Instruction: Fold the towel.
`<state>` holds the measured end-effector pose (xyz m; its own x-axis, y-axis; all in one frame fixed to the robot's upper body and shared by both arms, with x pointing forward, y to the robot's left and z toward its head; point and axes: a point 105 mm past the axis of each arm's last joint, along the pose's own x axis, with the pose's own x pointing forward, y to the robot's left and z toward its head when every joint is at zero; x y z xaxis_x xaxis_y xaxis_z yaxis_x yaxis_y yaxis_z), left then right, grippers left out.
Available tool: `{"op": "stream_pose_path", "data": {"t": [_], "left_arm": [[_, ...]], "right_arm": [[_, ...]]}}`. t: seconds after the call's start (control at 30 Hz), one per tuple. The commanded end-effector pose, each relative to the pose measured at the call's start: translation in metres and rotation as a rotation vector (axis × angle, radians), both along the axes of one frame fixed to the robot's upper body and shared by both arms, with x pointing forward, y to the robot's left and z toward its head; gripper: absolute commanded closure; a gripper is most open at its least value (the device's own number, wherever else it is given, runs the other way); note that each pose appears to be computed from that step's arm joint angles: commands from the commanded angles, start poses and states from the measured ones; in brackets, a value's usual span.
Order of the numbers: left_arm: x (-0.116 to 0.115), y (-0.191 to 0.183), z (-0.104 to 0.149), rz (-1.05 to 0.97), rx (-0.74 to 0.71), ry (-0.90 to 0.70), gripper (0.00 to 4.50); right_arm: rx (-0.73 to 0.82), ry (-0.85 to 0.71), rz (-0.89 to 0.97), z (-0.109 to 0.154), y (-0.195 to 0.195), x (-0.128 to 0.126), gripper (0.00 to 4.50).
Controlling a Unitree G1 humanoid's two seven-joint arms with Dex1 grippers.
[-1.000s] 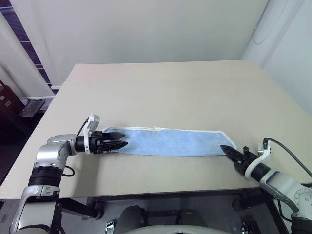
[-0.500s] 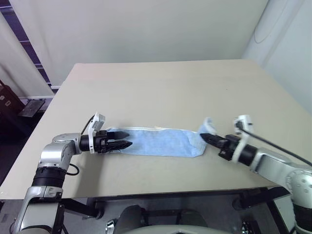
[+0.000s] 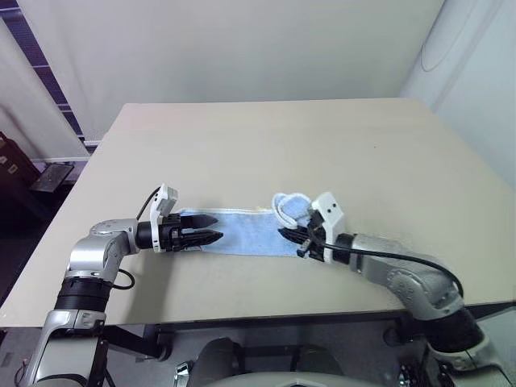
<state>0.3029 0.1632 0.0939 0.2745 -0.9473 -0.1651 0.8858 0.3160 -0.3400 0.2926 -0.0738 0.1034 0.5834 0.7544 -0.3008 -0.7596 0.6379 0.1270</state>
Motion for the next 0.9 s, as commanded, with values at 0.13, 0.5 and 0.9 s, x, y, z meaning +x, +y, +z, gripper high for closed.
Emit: {"op": "stream_pose_path", "data": {"t": [0.13, 0.5, 0.9], "left_arm": [[0.001, 0.0, 0.009, -0.009, -0.011, -0.042, 1.21], [0.004, -0.004, 0.005, -0.024, -0.01, -0.047, 1.21], [0.016, 0.0, 0.019, -0.023, -0.032, -0.077, 1.21]], "right_arm": [[0.012, -0.065, 0.094, 0.018, 0.01, 0.005, 4.49], [-0.112, 0.056, 0.108, -0.017, 0.005, 0.004, 4.49], [-0.096, 0.037, 0.255, -0.015, 0.014, -0.021, 1.38]]}}
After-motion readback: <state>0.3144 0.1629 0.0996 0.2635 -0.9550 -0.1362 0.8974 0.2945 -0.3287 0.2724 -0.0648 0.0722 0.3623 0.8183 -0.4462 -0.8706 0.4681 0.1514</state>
